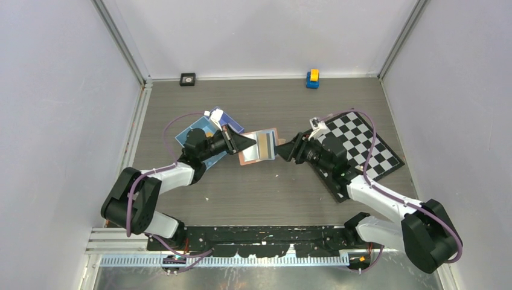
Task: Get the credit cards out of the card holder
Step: Remove the credit card from the card holder.
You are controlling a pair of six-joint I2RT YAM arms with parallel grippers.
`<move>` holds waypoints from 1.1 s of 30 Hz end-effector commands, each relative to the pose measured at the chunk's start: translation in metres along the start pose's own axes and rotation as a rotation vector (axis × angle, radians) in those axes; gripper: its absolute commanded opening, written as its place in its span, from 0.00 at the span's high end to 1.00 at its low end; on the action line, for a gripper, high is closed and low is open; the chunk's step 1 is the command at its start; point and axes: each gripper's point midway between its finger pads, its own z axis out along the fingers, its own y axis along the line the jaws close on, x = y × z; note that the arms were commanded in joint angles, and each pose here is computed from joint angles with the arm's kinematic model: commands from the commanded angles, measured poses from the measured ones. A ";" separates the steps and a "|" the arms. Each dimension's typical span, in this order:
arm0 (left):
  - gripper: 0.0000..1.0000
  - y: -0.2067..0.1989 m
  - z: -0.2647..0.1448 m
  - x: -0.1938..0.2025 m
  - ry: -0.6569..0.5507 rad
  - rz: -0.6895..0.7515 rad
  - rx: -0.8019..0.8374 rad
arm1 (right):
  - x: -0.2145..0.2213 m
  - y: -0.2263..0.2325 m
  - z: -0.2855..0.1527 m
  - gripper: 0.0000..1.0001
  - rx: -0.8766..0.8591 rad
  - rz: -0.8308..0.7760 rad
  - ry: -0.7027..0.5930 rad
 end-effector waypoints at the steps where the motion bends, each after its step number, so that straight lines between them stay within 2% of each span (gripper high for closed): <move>1: 1.00 -0.017 0.001 -0.011 -0.045 0.063 0.068 | -0.022 0.011 -0.007 0.45 -0.026 -0.027 -0.099; 6: 1.00 -0.020 -0.002 -0.011 -0.049 0.071 0.077 | -0.024 0.010 -0.008 0.61 -0.019 -0.027 -0.112; 12: 1.00 -0.028 -0.003 -0.011 -0.041 0.076 0.105 | -0.022 0.007 -0.004 0.61 -0.004 -0.022 -0.099; 15: 1.00 -0.033 -0.004 -0.012 -0.047 0.081 0.125 | -0.019 0.004 -0.002 0.57 0.004 -0.019 -0.082; 18: 1.00 -0.039 -0.006 -0.014 -0.053 0.088 0.143 | -0.020 -0.005 -0.001 0.45 0.052 -0.016 -0.087; 21: 1.00 -0.044 -0.009 -0.015 -0.058 0.093 0.155 | -0.021 -0.015 -0.002 0.43 0.107 -0.015 -0.093; 24: 1.00 -0.048 -0.010 -0.016 -0.062 0.099 0.166 | -0.022 -0.020 -0.003 0.29 0.139 -0.013 -0.102; 26: 1.00 -0.049 -0.010 -0.016 -0.061 0.097 0.170 | -0.021 -0.021 -0.002 0.24 0.138 -0.007 -0.098; 33: 1.00 -0.059 -0.010 -0.016 -0.052 0.063 0.228 | -0.022 -0.017 -0.003 0.25 0.099 0.023 -0.105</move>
